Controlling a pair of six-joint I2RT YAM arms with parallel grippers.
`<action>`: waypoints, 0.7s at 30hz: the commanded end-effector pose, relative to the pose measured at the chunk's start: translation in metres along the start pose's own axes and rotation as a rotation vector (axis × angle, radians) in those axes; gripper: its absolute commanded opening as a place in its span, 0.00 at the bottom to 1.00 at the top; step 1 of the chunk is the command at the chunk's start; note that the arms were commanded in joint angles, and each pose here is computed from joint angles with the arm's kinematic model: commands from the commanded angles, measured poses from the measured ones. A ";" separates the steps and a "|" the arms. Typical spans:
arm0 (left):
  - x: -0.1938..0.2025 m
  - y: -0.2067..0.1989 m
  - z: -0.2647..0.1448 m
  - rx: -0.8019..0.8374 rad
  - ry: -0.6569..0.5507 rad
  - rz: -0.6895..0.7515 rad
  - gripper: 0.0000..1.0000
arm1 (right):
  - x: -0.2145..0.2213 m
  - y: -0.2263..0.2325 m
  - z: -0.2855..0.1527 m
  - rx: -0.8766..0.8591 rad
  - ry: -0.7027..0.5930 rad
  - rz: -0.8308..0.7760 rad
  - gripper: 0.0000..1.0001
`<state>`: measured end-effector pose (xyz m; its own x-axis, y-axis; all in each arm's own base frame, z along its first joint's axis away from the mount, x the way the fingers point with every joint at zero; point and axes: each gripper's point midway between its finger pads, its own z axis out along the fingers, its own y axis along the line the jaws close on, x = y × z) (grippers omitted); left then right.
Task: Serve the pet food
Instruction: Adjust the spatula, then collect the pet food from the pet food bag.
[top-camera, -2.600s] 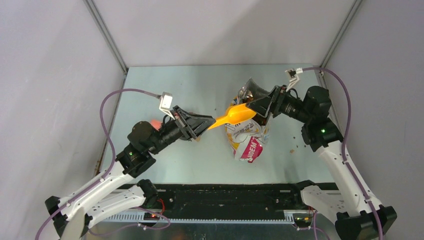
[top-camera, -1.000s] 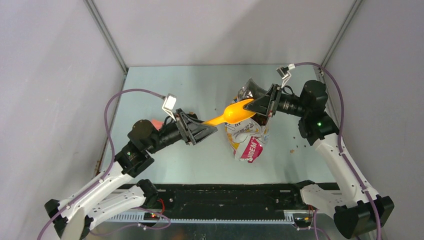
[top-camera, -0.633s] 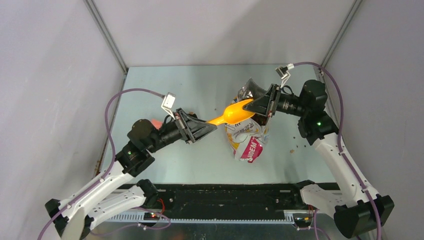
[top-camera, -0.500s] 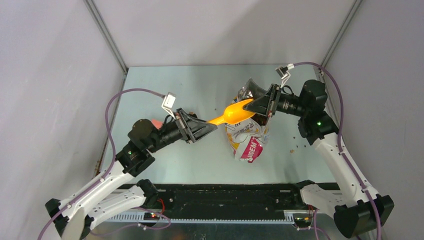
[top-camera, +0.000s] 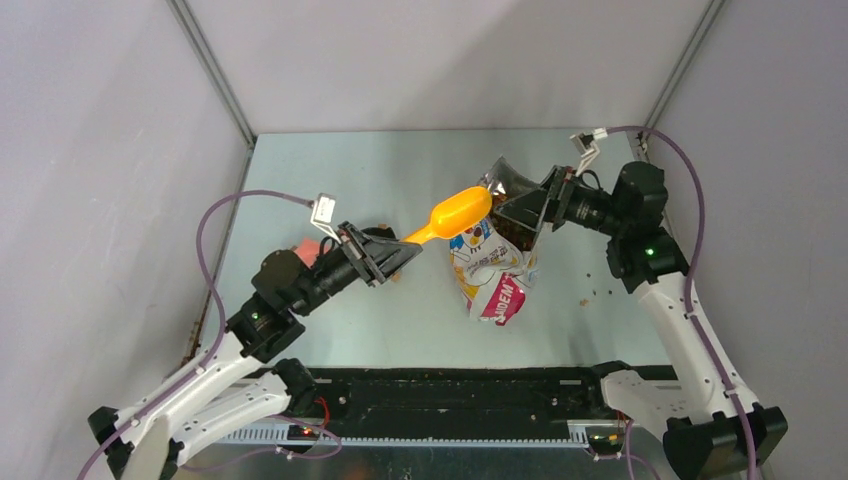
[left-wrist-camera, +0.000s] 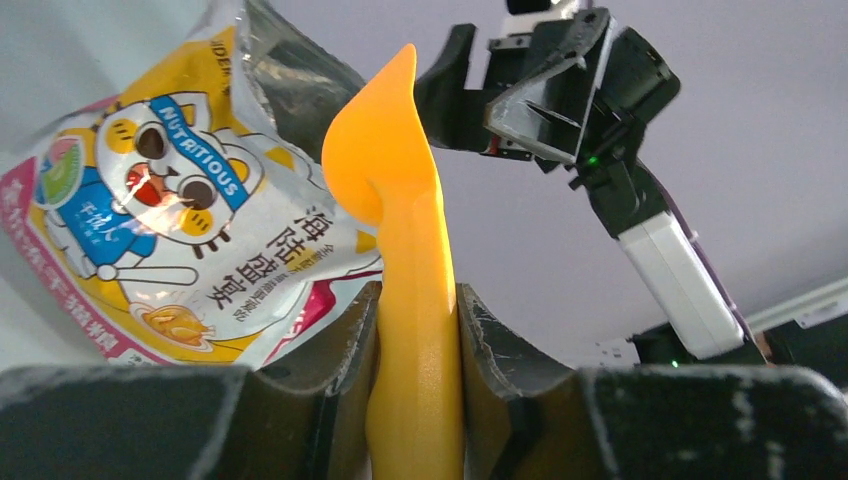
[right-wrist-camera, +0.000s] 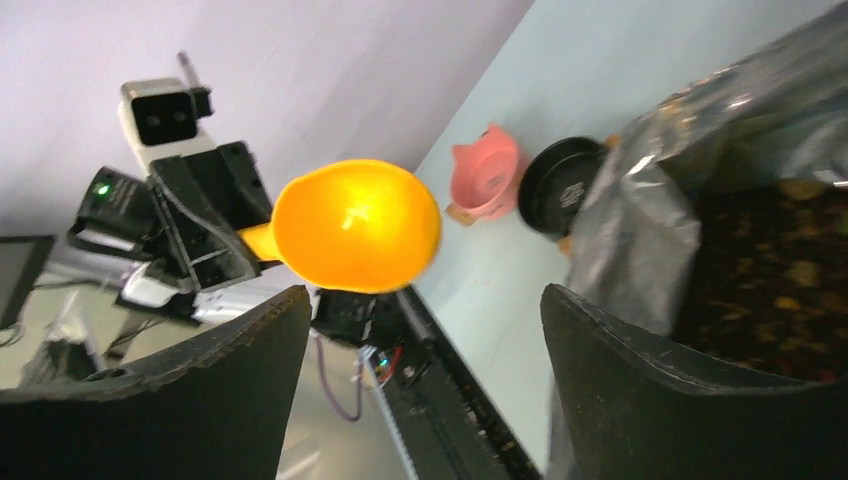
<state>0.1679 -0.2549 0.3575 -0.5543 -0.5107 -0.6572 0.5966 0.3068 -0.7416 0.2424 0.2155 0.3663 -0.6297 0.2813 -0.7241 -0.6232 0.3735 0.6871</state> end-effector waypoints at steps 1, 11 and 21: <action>-0.022 0.003 -0.005 -0.063 -0.089 0.015 0.00 | -0.028 -0.005 -0.023 0.088 -0.102 -0.129 0.91; -0.037 0.028 -0.013 -0.241 -0.138 0.063 0.00 | -0.047 -0.088 -0.081 0.791 -0.149 -0.226 0.92; -0.037 0.033 -0.011 -0.251 -0.123 0.145 0.00 | -0.040 -0.130 -0.065 0.963 -0.056 -0.201 0.71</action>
<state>0.1968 -0.2230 0.3332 -0.4634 -0.5270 -0.7124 0.4600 0.5440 -0.7017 0.3084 0.1022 0.3014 -0.5407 0.1806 -0.8216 -0.0867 0.9595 0.2680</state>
